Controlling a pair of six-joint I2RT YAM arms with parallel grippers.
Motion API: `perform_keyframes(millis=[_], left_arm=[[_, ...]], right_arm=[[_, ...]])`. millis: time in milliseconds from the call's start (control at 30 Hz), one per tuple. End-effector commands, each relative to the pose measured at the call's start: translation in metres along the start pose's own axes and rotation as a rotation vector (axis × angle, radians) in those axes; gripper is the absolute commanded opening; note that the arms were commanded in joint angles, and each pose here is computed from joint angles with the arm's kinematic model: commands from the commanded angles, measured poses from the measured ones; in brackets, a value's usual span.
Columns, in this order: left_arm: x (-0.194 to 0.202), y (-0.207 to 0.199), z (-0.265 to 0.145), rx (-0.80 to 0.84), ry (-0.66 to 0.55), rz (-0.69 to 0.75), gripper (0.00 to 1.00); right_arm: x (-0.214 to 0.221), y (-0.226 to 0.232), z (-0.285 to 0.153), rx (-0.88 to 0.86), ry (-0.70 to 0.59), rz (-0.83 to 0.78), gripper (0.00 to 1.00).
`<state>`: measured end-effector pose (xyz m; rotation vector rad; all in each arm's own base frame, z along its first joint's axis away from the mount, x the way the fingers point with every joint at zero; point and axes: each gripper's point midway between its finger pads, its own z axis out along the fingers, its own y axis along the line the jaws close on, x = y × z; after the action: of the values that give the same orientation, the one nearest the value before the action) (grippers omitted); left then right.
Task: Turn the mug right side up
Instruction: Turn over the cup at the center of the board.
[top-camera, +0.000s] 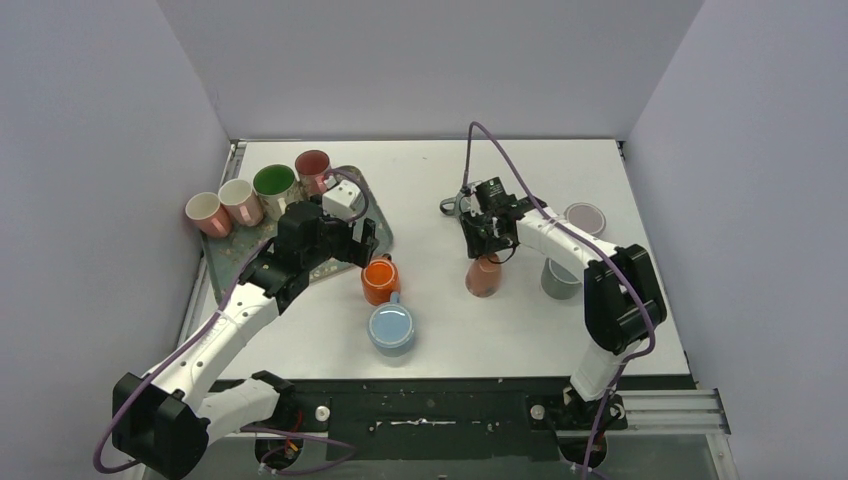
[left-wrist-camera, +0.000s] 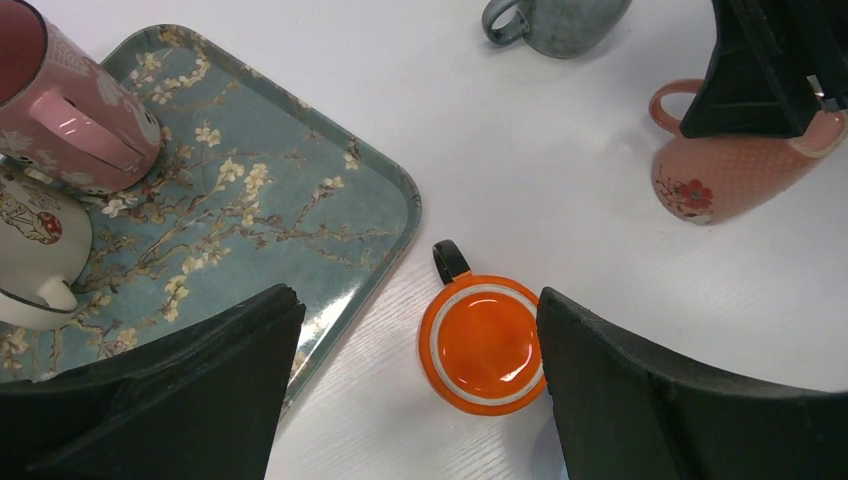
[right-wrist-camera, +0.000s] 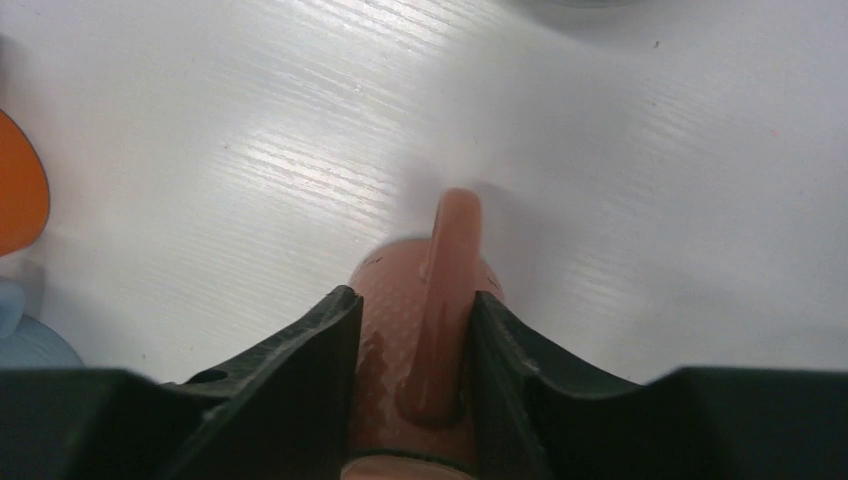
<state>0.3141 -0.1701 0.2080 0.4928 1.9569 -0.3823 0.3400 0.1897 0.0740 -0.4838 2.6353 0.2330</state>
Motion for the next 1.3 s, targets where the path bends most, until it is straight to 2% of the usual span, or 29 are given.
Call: perform_keyframes(millis=[0, 167, 300, 533, 800, 933, 1133, 1267], left_arm=[[-0.009, 0.012, -0.005, -0.054, -0.04, 0.04, 0.85], [-0.01, 0.016, -0.008, -0.081, -0.056, 0.044, 0.85], [-0.01, 0.022, -0.01, -0.113, -0.056, 0.045, 0.85], [-0.013, 0.026, -0.015, -0.14, -0.074, 0.048, 0.85], [-0.019, 0.03, -0.024, -0.172, -0.112, 0.051, 0.85], [-0.021, 0.031, -0.028, -0.185, -0.128, 0.05, 0.85], [-0.02, 0.034, -0.027, -0.199, -0.12, 0.047, 0.85], [-0.024, 0.031, -0.026, -0.202, -0.133, -0.056, 0.94]], right_arm=[[-0.005, 0.009, -0.011, -0.032, -0.034, -0.027, 0.29], [-0.003, 0.037, -0.014, -0.086, -0.045, -0.085, 0.23], [-0.003, 0.045, -0.024, -0.095, -0.061, -0.104, 0.23], [0.002, 0.037, -0.021, -0.043, -0.031, -0.119, 0.35], [0.012, 0.041, -0.007, -0.06, 0.015, -0.146, 0.37], [0.019, 0.045, -0.001, -0.077, 0.035, -0.155, 0.3], [0.011, 0.054, -0.002, -0.118, -0.009, -0.157, 0.02], [0.008, 0.066, -0.001, -0.167, -0.062, -0.18, 0.0]])
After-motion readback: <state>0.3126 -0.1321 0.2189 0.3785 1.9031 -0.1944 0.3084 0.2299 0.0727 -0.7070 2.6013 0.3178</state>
